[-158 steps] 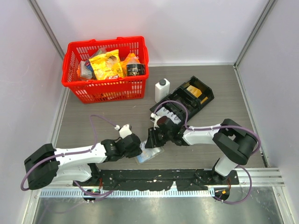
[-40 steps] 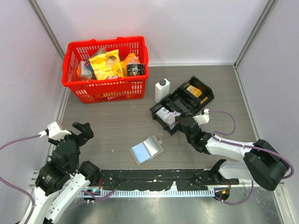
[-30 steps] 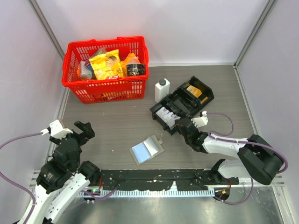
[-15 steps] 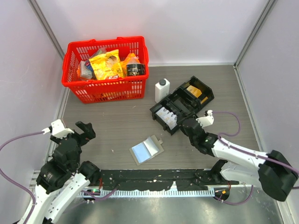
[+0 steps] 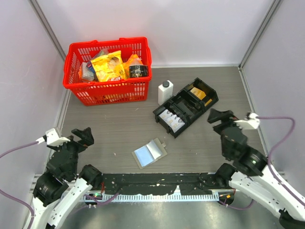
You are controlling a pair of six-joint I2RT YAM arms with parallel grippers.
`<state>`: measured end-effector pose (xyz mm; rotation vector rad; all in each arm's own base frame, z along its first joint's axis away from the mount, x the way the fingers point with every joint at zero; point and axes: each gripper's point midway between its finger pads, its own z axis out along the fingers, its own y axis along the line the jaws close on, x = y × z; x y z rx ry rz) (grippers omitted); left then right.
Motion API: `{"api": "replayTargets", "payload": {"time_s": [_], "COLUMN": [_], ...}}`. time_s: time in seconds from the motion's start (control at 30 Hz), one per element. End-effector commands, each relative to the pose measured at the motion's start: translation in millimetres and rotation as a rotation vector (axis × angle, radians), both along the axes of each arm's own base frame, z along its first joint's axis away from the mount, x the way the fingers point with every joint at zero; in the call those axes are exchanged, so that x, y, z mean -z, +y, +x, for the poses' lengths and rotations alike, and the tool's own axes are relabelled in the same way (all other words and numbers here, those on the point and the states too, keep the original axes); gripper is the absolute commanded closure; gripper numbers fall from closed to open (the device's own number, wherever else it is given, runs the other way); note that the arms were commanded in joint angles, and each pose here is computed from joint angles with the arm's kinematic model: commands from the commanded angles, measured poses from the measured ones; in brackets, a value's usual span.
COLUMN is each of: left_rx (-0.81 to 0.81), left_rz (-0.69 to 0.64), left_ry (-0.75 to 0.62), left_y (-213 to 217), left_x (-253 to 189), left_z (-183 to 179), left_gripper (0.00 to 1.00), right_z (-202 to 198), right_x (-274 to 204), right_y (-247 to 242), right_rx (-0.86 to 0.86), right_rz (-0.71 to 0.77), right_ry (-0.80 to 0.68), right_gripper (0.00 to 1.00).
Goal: Take the credit cards out of the card holder
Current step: Reset both arms
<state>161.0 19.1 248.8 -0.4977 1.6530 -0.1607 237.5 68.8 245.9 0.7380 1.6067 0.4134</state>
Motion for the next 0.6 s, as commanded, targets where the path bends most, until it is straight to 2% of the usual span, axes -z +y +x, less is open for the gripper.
{"api": "replayTargets", "payload": {"time_s": [0.0, 0.3, 0.43, 0.53, 0.57], "left_rx": [-0.014, -0.033, -0.051, -0.055, -0.062], "left_rz": [-0.037, -0.077, -0.080, -0.081, -0.079], "left_ry": [-0.084, -0.150, -0.150, -0.153, -0.150], "left_y": [7.3, 17.6, 21.3, 22.4, 23.9], "left_x": [-20.3, -26.3, -27.2, -27.1, -27.0], "left_z": [-6.2, -17.0, -18.3, -19.3, -19.6], "left_gripper": [0.00, 0.00, 0.00, 0.00, 0.00], "right_z": [-32.3, -82.3, -89.7, -90.7, -86.6], "right_x": [-33.8, -76.7, -79.1, -81.6, -77.0], "right_y": [-69.3, -138.3, -144.6, -146.5, -141.3], "right_rx": [0.148, 0.243, 0.232, 0.246, 0.224], "right_rz": [-0.249, -0.371, -0.361, -0.341, -0.384], "right_ry": [-0.013, -0.113, -0.195, -0.202, -0.195], "right_gripper": [0.22, 0.12, 0.12, 0.12, 0.12]}}
